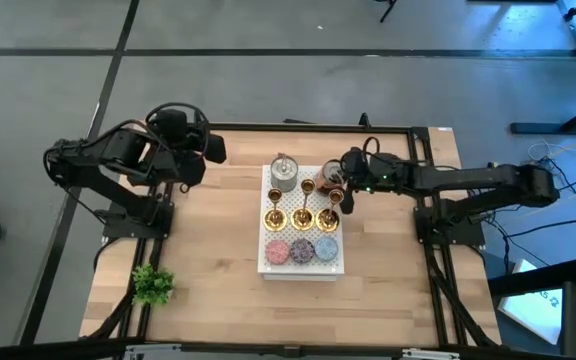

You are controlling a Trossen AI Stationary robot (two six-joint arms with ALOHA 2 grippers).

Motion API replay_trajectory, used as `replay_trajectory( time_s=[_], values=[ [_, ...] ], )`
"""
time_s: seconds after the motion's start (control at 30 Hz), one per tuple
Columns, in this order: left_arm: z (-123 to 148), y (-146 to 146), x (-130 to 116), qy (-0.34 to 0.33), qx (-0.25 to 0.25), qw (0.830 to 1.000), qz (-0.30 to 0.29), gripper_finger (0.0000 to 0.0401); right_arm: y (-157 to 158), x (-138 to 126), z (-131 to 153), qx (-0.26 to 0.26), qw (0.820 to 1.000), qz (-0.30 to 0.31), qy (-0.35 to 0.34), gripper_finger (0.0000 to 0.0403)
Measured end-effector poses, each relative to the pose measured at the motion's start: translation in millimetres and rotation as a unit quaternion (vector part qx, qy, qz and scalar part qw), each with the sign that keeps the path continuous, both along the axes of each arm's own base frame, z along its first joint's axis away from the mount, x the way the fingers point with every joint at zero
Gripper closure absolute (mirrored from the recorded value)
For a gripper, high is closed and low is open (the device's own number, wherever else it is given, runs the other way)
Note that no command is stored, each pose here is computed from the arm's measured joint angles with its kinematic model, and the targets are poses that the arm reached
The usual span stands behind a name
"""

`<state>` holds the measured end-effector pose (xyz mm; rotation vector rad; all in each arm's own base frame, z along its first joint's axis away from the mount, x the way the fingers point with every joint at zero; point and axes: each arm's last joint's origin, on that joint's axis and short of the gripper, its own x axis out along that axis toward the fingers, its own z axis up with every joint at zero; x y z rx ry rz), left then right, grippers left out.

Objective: Pick & Place candle stick holders
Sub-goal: Put the silver scented candle on the shelf aligned with the other silver scented candle

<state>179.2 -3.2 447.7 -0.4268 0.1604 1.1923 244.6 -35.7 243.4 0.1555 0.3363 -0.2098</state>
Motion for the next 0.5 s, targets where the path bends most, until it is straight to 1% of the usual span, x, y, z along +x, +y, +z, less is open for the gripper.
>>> replay_trajectory(
  time_s=[0.3, 0.5],
  values=[
    [-0.4, 0.9, 0.3, 0.009, -0.005, 1.000, -0.005, 0.0397, -0.9, 3.4, -3.5, -0.004, 1.000, -0.009, 0.004, 0.0045],
    [-0.5, 0.8, 0.4, 0.016, -0.001, 1.000, -0.008, 0.0397, -2.8, 5.8, -8.4, -0.011, 1.000, -0.012, 0.018, 0.0045]
  ],
)
